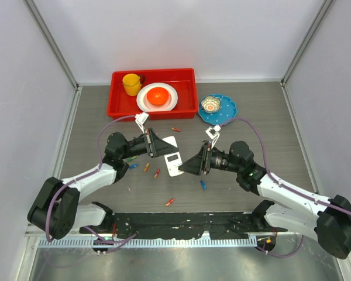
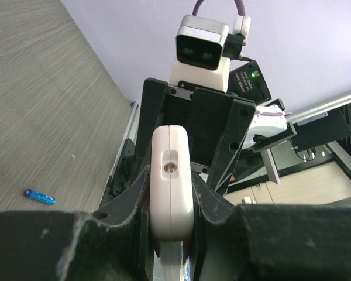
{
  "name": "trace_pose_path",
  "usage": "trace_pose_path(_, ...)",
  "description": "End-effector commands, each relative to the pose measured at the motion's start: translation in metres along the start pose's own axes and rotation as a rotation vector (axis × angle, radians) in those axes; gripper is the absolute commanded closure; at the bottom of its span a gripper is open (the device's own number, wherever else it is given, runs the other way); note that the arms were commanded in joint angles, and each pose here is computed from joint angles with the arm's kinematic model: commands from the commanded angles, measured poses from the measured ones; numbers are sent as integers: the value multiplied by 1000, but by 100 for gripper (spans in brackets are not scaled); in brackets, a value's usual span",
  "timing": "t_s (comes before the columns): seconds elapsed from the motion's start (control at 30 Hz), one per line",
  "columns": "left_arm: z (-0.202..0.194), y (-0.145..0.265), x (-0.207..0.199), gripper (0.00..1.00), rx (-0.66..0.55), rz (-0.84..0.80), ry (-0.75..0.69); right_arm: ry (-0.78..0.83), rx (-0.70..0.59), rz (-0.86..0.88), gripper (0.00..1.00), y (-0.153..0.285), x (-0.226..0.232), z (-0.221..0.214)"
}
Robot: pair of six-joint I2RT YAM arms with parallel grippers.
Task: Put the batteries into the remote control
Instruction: Adjust the remote control.
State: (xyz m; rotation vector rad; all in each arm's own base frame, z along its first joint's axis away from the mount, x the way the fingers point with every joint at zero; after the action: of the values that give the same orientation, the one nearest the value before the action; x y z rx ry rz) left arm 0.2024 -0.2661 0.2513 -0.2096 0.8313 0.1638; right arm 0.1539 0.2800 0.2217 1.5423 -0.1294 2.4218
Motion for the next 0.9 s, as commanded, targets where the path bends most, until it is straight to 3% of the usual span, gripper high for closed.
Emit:
trace_pose_path(0.0,14,-6,-8,100,-34,-20,-35,58,-41,114,37,-7,28,12)
trace_pose_path(0.4,10,-7,-12,99,-38,-24,-34,-12,-50,134,66,-18,23,11)
trace_pose_path(0.6,13,-7,-15,99,-52,-24,-44,-19,-28,144,67,-21,24,7)
trace_pose_path(0.73,14,-7,-12,100,-61,-13,-43,-26,-17,150,55,-20,25,5)
trace_pose_path(0.87,14,-7,-12,100,-66,-10,-47,-35,-7,144,56,-19,21,1)
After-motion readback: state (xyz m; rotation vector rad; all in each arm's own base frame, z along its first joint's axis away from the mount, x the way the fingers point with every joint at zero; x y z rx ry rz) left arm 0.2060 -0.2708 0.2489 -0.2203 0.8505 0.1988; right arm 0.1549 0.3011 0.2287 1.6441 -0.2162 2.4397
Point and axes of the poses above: each gripper's point midway between its finger pads, its own y axis back along the fingers, its own x axis along the line the jaws close on, z = x × y, the point moved 2 cm from there along y, back along the fingers, and after that the axes turned 14 degrees about -y, right-handed, at the moved point
